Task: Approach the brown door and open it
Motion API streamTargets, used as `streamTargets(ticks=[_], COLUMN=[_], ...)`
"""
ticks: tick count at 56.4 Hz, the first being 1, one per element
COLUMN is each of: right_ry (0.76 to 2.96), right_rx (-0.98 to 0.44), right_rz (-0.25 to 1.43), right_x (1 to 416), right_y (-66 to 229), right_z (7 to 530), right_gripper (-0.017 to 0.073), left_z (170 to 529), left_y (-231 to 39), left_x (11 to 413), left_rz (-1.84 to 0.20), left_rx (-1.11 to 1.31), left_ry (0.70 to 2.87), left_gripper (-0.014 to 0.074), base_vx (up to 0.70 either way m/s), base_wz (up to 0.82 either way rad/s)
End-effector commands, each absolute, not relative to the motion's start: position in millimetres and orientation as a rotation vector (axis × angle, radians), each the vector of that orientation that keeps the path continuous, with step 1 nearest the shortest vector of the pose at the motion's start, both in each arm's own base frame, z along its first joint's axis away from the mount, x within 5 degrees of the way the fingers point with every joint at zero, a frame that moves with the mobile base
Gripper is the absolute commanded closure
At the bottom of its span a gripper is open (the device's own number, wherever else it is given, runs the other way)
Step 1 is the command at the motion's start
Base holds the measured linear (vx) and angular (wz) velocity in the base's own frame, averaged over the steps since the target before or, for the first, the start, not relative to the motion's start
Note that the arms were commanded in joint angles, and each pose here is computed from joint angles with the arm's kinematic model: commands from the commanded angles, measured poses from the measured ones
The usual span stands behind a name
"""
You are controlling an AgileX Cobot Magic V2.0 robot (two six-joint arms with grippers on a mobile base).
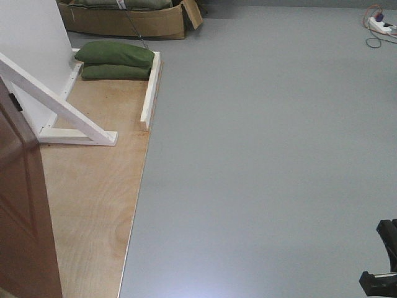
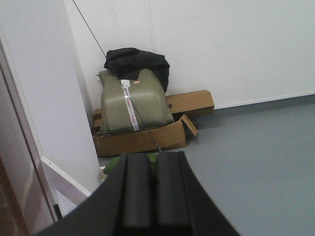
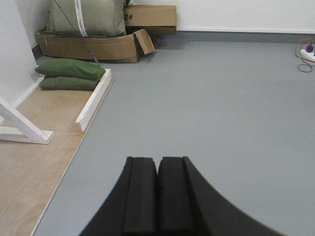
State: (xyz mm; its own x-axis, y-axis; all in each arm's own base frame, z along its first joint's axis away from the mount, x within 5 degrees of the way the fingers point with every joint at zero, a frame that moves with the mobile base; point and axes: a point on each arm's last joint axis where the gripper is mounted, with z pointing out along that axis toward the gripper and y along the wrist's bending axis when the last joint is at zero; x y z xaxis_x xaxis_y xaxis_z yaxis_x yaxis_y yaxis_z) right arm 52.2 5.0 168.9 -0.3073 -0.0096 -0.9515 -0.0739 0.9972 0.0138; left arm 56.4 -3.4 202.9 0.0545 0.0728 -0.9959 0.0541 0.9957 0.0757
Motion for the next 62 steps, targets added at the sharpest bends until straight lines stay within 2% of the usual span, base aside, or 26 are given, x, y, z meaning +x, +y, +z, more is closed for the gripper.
streamTargets(ticks=[1, 26, 62], right_ry=[1.805, 1.803, 1.803], right_rx=[-0.068, -0.068, -0.068], right_rz=[0.051, 0.05, 0.05], right_x=[53.9, 53.9, 53.9], right_y=[4.6, 4.6, 4.6], right_z=[174.5, 174.6, 174.6], right_gripper=[0.0559, 0.0559, 0.0559], left_z=[217.4, 217.4, 217.4], left_y=[-2.3, -2.3, -2.3], left_x=[53.5, 53.5, 53.5], left_rz=[0.015, 0.015, 0.015], left_rx=[0.078, 0.078, 0.078], left_ry=[1.407, 1.407, 1.407], left_gripper=[0.0457, 0.0457, 0.0457], base_vx=[0.36, 0.26, 0.04], base_wz=[0.1, 0.07, 0.02])
